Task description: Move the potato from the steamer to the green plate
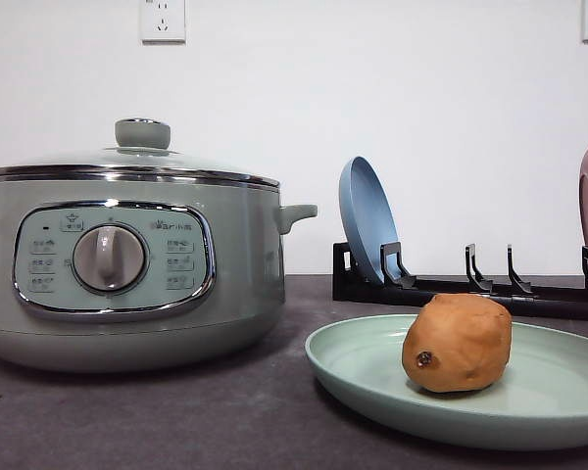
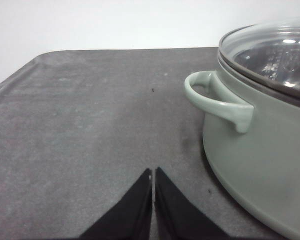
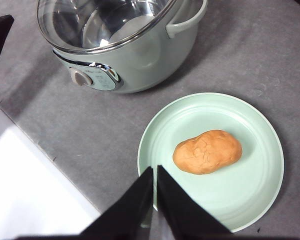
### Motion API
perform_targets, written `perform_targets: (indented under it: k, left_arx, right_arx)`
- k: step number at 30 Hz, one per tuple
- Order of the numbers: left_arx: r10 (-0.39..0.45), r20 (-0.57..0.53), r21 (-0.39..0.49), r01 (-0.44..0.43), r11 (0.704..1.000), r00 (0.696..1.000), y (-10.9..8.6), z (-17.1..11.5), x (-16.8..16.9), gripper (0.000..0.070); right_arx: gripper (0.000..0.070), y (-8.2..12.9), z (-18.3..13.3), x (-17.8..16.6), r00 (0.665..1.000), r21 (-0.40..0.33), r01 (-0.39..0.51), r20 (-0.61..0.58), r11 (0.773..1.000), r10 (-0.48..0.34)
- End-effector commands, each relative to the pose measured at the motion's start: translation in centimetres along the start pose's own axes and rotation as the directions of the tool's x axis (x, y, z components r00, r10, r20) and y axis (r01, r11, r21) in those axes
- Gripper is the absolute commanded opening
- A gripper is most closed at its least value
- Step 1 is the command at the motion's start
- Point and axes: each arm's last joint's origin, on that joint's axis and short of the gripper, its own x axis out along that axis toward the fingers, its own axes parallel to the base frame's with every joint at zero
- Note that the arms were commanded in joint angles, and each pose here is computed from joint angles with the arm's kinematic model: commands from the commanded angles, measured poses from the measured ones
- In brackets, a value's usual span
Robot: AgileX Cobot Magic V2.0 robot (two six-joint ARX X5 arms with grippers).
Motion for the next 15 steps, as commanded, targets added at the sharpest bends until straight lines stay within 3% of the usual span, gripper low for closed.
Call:
perform_targets:
  k: [1, 15]
  left_arx:
    - [0.003, -0.013, -0.004, -0.003, 1.0, 1.0, -0.01, -0.56, 0.18, 0.0]
    - [0.002, -0.021, -0.01, -0.002, 1.0, 1.0, -0.03, -0.82, 0.26, 0.0]
  right_arx:
    - [0.0, 0.22, 0.41, -0.25, 1.0, -0.015, -0.005, 0.017, 1.0, 0.005]
    - [0.0, 0.21, 0.41, -0.25, 1.0, -0.015, -0.004, 0.017, 1.0, 0.005]
